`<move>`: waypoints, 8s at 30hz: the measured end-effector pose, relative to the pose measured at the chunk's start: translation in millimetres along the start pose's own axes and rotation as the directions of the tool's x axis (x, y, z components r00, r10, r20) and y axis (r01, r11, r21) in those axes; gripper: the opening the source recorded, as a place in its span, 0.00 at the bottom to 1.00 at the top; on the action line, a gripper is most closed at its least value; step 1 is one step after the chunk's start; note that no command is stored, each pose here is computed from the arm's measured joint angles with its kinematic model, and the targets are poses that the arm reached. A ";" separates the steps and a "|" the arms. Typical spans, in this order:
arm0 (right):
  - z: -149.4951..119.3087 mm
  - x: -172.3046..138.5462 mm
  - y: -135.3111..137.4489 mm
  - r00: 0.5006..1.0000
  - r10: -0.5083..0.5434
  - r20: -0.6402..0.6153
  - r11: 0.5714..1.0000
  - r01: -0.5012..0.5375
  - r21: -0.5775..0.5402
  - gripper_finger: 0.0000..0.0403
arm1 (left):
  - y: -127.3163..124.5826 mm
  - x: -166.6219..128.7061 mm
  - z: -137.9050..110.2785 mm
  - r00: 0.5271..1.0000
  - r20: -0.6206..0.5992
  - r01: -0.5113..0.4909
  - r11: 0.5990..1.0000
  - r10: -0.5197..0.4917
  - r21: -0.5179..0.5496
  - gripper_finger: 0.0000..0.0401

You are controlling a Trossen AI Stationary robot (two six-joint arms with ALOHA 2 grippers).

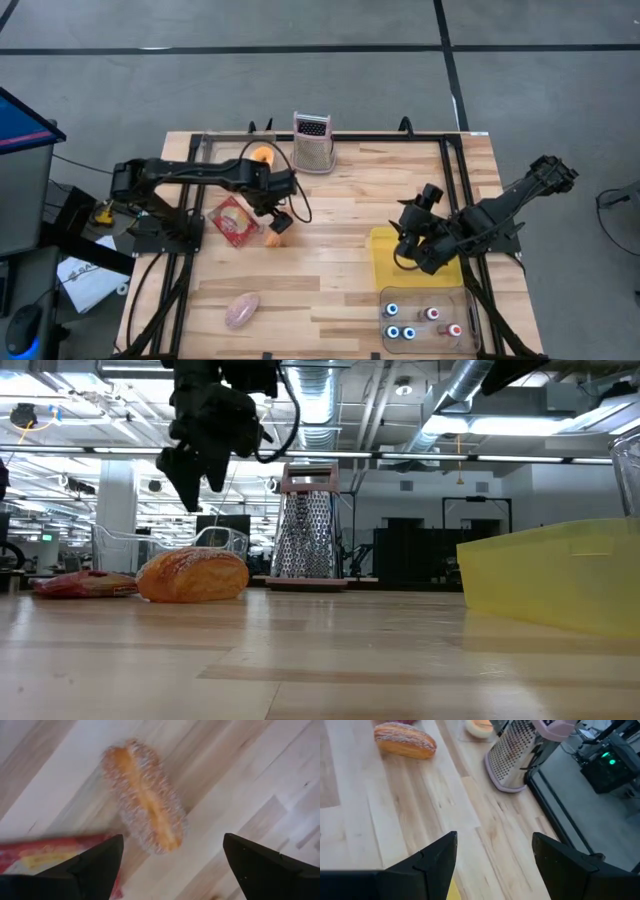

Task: Pick & Place Food Item
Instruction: Put the top bear claw into the top transparent bin, then put the bear claw into the top transparent bin

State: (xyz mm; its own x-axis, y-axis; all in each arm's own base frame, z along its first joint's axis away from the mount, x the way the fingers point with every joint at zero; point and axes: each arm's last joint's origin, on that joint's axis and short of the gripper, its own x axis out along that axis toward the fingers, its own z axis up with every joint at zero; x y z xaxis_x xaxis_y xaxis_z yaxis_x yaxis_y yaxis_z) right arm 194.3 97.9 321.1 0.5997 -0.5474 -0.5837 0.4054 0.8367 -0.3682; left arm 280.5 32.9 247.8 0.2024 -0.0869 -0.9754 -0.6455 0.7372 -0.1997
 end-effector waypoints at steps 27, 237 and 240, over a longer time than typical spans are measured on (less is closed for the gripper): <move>-5.1 -6.7 7.1 0.991 0.121 -0.064 0.992 -0.122 -0.020 0.62 | -2.0 65.6 19.6 0.983 -0.114 -0.152 0.987 0.146 -0.048 0.97; -2.0 -31.3 22.4 0.964 0.265 0.019 0.960 -0.265 0.088 0.62 | -118.6 96.3 -201.2 0.952 -0.301 -0.112 0.975 0.050 -0.190 1.00; -2.9 -32.9 23.3 0.962 0.271 0.021 0.957 -0.272 0.097 0.62 | -114.6 102.7 -202.2 0.954 -0.298 -0.102 0.976 0.041 -0.192 1.00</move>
State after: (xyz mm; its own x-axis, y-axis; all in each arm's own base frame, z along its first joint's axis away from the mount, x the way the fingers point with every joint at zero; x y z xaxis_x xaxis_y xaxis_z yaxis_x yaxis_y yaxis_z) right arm 182.0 135.5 329.7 0.7018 -0.3003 -0.6460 0.2922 0.9484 -0.1233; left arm 226.4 -196.0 151.7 -0.0531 -0.2527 -0.9661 -0.7919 0.6001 -0.1134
